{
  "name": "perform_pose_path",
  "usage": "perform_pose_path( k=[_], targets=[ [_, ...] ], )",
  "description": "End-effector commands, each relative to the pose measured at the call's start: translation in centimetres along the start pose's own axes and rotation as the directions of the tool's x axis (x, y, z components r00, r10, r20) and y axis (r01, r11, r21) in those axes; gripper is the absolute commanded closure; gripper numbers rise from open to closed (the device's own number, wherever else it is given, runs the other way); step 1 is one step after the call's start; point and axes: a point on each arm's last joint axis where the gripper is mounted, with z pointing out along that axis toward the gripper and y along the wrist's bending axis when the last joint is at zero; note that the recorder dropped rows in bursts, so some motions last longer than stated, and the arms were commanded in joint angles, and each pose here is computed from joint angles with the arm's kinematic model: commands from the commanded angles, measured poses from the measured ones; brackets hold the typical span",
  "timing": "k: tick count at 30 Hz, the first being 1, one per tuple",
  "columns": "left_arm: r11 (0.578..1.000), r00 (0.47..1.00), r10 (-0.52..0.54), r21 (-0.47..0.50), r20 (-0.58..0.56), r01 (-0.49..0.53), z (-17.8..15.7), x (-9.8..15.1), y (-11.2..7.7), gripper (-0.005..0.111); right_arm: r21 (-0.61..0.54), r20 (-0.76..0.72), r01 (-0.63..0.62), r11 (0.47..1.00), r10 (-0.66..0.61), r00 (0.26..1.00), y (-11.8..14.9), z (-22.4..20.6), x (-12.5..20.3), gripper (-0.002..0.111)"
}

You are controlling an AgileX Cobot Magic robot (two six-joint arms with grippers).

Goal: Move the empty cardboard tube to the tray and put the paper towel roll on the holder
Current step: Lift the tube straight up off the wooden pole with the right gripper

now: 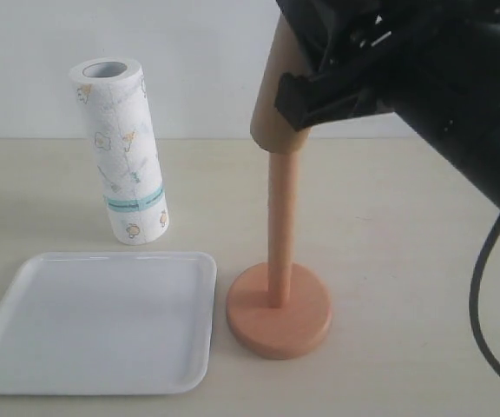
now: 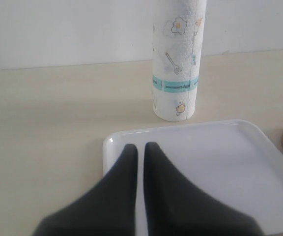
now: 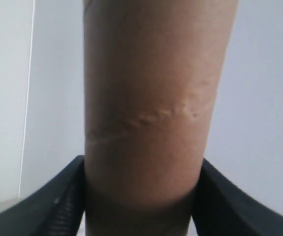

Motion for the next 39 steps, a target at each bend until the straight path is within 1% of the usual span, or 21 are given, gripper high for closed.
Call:
perform_pose_path(
  k=[1, 7, 13, 20, 22, 25, 29, 33, 35, 39],
  targets=[
    [1.0, 1.0, -0.008, -0.002, 0.0, 0.008, 0.0, 0.1, 0.0, 0.103, -0.027, 0.04, -0.001, 1.0, 0.002, 0.999, 0.2, 1.0, -1.8, 0.108],
    [1.0, 1.0, -0.008, -0.002, 0.0, 0.008, 0.0, 0.1, 0.0, 0.103, -0.026, 0.108, -0.004, 1.0, 0.007, 0.994, 0.0, 1.6, -4.1, 0.108],
    [1.0, 1.0, -0.008, -0.002, 0.0, 0.008, 0.0, 0.1, 0.0, 0.103, -0.046, 0.138, 0.012, 0.999, -0.005, 0.99, -0.1, 1.6, -6.4, 0.108],
    [1.0, 1.0, -0.008, -0.002, 0.0, 0.008, 0.0, 0.1, 0.0, 0.103, -0.105, 0.155, 0.078, 0.991, -0.061, 0.986, 0.0, 1.2, -9.8, 0.108],
    [1.0, 1.0, -0.008, -0.002, 0.0, 0.008, 0.0, 0.1, 0.0, 0.103, -0.134, 0.127, 0.079, 0.988, -0.062, 0.99, 0.1, 1.4, -10.6, 0.108],
    [1.0, 1.0, -0.008, -0.002, 0.0, 0.008, 0.0, 0.1, 0.0, 0.103, -0.186, 0.051, 0.121, 0.975, -0.113, 0.992, 0.4, 1.8, -11.3, 0.108],
    [1.0, 1.0, -0.008, -0.002, 0.0, 0.008, 0.0, 0.1, 0.0, 0.103, -0.212, -0.043, 0.134, 0.968, -0.146, 0.988, 0.4, 2.1, -11.7, 0.108],
    [1.0, 1.0, -0.008, -0.002, 0.0, 0.008, 0.0, 0.1, 0.0, 0.103, -0.291, -0.036, 0.175, 0.941, -0.194, 0.98, 2.1, 2.0, -12.4, 0.108],
    [1.0, 1.0, -0.008, -0.002, 0.0, 0.008, 0.0, 0.1, 0.0, 0.103, -0.336, -0.037, 0.167, 0.927, -0.19, 0.981, 3.2, 2.1, -12.8, 0.108],
    [1.0, 1.0, -0.008, -0.002, 0.0, 0.008, 0.0, 0.1, 0.0, 0.103, -0.407, -0.105, 0.174, 0.897, -0.235, 0.966, 5.1, 3.2, -12.2, 0.108]
  ],
)
